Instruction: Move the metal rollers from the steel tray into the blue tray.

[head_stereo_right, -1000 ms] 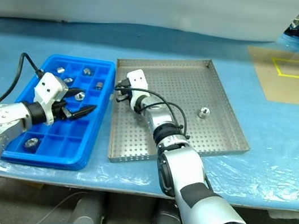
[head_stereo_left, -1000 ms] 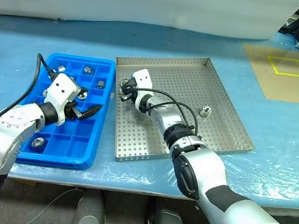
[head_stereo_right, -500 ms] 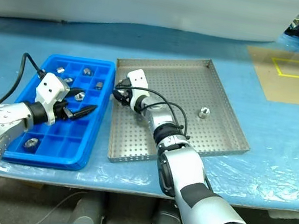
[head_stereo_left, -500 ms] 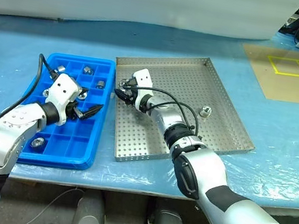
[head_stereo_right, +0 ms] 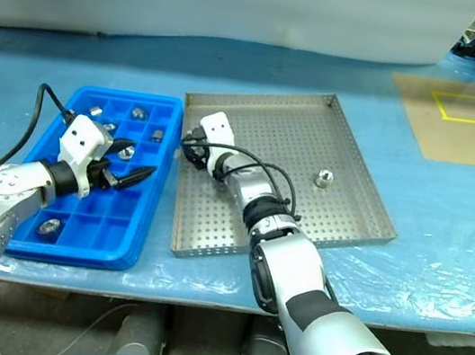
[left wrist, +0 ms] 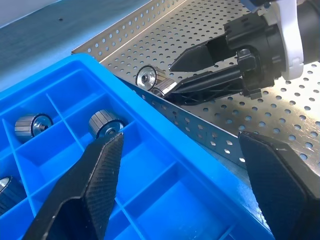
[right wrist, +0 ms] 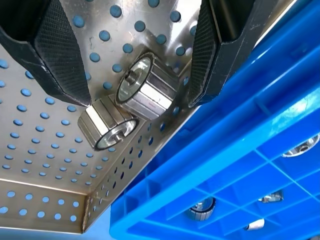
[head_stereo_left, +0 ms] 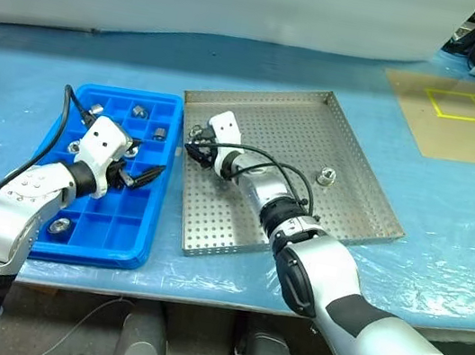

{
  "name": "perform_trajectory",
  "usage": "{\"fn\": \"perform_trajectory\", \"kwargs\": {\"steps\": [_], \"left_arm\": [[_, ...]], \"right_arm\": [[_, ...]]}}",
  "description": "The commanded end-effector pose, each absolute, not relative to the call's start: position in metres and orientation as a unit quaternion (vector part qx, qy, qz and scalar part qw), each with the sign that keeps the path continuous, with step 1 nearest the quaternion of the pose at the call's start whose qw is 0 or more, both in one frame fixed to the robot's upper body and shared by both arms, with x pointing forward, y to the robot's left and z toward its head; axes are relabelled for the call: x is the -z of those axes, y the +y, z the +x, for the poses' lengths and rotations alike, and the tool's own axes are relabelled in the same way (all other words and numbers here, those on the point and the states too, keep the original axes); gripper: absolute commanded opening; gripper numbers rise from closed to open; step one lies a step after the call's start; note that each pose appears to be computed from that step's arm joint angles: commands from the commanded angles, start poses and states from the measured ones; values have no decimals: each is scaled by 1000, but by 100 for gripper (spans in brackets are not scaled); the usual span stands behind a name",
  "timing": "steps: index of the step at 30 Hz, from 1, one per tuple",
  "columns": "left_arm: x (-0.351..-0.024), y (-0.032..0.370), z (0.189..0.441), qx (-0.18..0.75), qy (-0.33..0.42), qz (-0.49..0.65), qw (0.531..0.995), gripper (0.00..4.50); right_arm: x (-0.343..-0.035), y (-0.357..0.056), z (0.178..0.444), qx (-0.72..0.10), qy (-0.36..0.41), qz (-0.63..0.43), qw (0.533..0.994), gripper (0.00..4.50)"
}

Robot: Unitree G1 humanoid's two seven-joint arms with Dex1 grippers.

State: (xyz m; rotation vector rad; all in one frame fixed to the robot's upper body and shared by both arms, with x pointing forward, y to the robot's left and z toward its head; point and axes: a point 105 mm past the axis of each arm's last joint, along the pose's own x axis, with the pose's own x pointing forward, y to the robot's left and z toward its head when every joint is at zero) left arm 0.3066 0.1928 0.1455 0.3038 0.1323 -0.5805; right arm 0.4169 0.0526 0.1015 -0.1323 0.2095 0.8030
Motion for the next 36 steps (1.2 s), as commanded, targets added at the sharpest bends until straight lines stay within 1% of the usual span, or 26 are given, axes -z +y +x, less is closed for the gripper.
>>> {"fn": "perform_trajectory", "kwargs": {"steps": [1, 6, 15, 18, 21, 23, 25, 26, 36], "left_arm": [[-154, 191, 306, 282, 46, 160, 945, 388], [-153, 190, 307, 282, 44, 158, 945, 388], [-152, 189, 308, 282, 45, 159, 945, 388], [-152, 189, 308, 283, 46, 160, 944, 388], [-152, 189, 310, 283, 46, 162, 944, 388], [-152, 189, 311, 283, 45, 162, 944, 388], [-152, 189, 312, 283, 45, 163, 944, 388], [-152, 189, 312, 282, 45, 163, 944, 388], [-152, 191, 315, 278, 43, 165, 945, 388]], "right_arm": [[-93, 99, 386, -446, 97, -44, 889, 321], [-89, 105, 379, -459, 95, -51, 882, 321], [-93, 104, 381, -452, 93, -27, 887, 321], [-97, 107, 378, -467, 86, -12, 880, 263], [-97, 107, 378, -469, 82, -14, 879, 166], [-97, 107, 378, -472, 81, -13, 878, 88], [-97, 106, 378, -470, 81, -16, 879, 23], [-96, 106, 379, -469, 83, -15, 879, 2], [-96, 103, 380, -468, 82, -19, 879, 2]]}}
